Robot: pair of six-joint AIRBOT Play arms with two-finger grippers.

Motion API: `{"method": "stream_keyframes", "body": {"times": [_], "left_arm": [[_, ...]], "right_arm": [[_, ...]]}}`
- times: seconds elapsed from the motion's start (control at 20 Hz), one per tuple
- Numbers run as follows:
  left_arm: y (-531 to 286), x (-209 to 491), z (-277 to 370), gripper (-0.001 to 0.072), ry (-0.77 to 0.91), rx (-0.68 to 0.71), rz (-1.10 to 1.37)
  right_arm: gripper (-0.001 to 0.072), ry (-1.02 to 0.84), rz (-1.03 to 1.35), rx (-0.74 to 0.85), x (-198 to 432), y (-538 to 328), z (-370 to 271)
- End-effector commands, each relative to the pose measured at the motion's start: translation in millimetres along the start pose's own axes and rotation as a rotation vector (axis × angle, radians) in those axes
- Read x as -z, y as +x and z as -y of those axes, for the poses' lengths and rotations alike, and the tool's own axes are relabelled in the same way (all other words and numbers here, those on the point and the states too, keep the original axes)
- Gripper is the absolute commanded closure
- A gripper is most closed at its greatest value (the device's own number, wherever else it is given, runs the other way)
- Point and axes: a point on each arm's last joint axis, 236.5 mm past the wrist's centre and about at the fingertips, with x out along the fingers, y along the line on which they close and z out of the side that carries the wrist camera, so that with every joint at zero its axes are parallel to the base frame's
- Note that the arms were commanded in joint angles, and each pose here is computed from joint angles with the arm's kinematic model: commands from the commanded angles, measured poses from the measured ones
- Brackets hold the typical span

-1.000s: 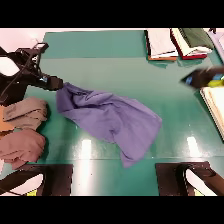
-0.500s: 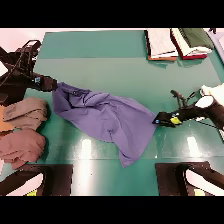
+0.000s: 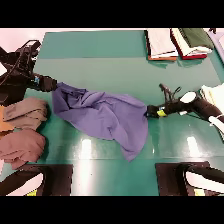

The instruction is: Fold the shirts.

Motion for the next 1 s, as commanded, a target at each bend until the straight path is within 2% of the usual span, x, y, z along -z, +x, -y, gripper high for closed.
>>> {"method": "stream_keyframes", "body": {"times": [0.0,0.2,0.4,0.55,0.75,0.95], "left_arm": [[-29,-20,5,0.0684,0.002,-0.007,0.089],[-102,-44,23,0.0684,0.014,-0.011,0.274],[-86,-15,30,0.0684,-0.044,0.03,0.187],[-44,16,37,0.0684,-0.105,0.102,0.096],[-5,29,19,0.0684,-0.151,0.065,0.112],[0,24,14,0.0684,-0.155,0.052,0.133]], "right_arm": [[0.0694,-0.179,0.179,0.018,-53,-65,-36],[0.0694,-0.301,0.433,0.072,-90,-203,-70],[0.0694,-0.291,0.547,0.123,-93,-268,-68],[0.0694,-0.241,0.489,0.127,-94,-256,-48],[0.0694,-0.157,0.413,0.117,-114,-220,-16],[0.0694,-0.077,0.343,0.107,-124,-188,10]]}}
